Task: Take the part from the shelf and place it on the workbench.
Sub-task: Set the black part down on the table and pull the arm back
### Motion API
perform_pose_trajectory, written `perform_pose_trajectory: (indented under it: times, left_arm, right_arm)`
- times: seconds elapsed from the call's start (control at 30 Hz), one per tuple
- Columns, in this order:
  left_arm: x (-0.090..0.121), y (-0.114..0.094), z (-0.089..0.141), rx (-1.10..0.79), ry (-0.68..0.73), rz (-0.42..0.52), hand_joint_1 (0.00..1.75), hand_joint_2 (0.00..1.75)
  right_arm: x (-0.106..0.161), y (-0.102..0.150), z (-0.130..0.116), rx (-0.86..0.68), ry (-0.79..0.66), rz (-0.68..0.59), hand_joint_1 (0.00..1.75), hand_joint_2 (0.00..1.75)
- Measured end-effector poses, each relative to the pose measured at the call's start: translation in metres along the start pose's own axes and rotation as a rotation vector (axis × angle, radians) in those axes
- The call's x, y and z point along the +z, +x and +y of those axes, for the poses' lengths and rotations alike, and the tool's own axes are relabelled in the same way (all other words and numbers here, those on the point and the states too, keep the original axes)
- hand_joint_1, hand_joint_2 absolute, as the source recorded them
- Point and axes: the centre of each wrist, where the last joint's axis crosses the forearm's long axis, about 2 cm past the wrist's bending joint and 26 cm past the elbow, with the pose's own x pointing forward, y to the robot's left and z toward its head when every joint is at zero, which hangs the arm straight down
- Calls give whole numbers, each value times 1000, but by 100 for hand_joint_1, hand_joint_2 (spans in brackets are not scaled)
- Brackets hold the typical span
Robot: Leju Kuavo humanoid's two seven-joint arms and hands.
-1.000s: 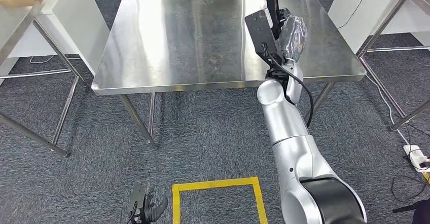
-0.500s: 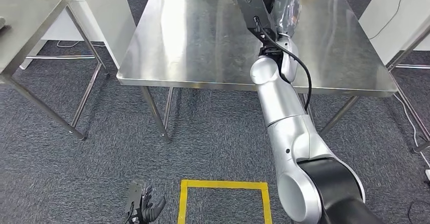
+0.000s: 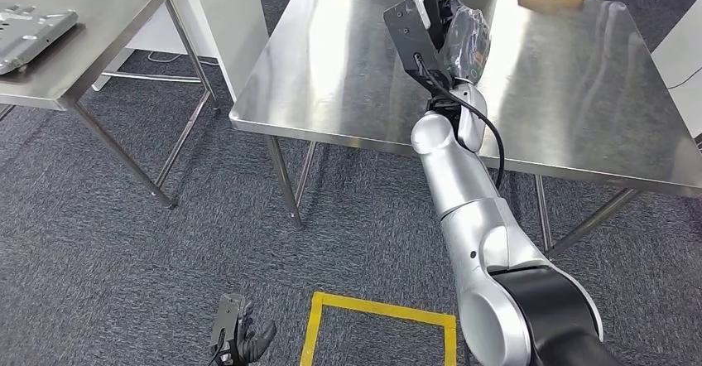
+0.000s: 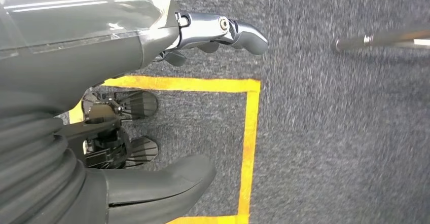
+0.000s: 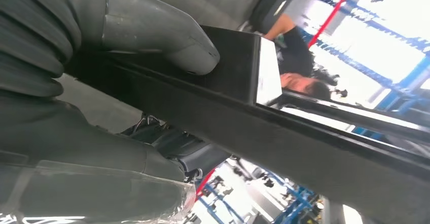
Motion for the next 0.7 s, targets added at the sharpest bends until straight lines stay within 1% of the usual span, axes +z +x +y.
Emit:
perform_pose_trajectory:
  times: [0.27,0.7]
  left_arm:
    - [0,0,1,-18,-13,-4,0,175]
    - [0,0,-1,-14,-17,-6,0,175]
  right_arm:
    - [0,1,0,36,9,7,175,175]
    - [-2,1,-3,41,4,2,175,175]
